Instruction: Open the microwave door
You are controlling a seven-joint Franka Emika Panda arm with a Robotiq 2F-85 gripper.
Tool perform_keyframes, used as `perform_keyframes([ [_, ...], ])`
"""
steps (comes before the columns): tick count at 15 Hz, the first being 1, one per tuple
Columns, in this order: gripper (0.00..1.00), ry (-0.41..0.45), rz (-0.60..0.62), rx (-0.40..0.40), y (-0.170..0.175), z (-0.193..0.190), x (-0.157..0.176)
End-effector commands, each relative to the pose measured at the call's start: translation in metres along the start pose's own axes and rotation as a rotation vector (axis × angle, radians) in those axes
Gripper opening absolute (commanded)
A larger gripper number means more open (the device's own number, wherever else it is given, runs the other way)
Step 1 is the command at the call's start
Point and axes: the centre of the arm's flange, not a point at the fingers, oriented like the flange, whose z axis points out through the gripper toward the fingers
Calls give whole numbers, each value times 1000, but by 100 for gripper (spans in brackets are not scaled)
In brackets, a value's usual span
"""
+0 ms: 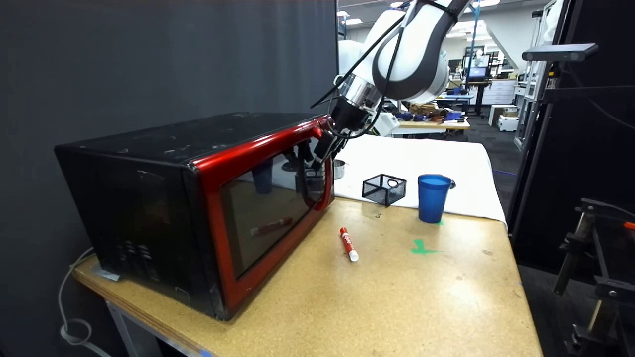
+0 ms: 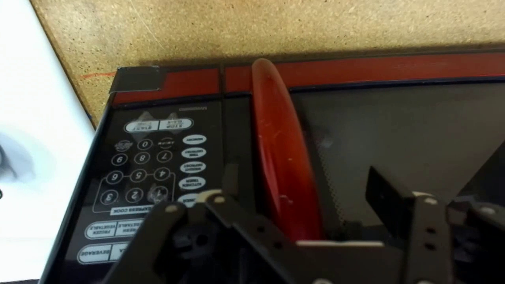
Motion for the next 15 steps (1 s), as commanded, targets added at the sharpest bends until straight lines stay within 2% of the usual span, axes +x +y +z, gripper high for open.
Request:
perform_keyframes([
  [1,53,14,1,3,6,4,4],
  [6,15,8,22,-22,10,1,-3],
  [8,6,3,7,-36,10,0,-6],
  [11,7,-14,19,-65,3,-3,-11],
  [15,8,-20,64,-163,-17,-8,-21],
])
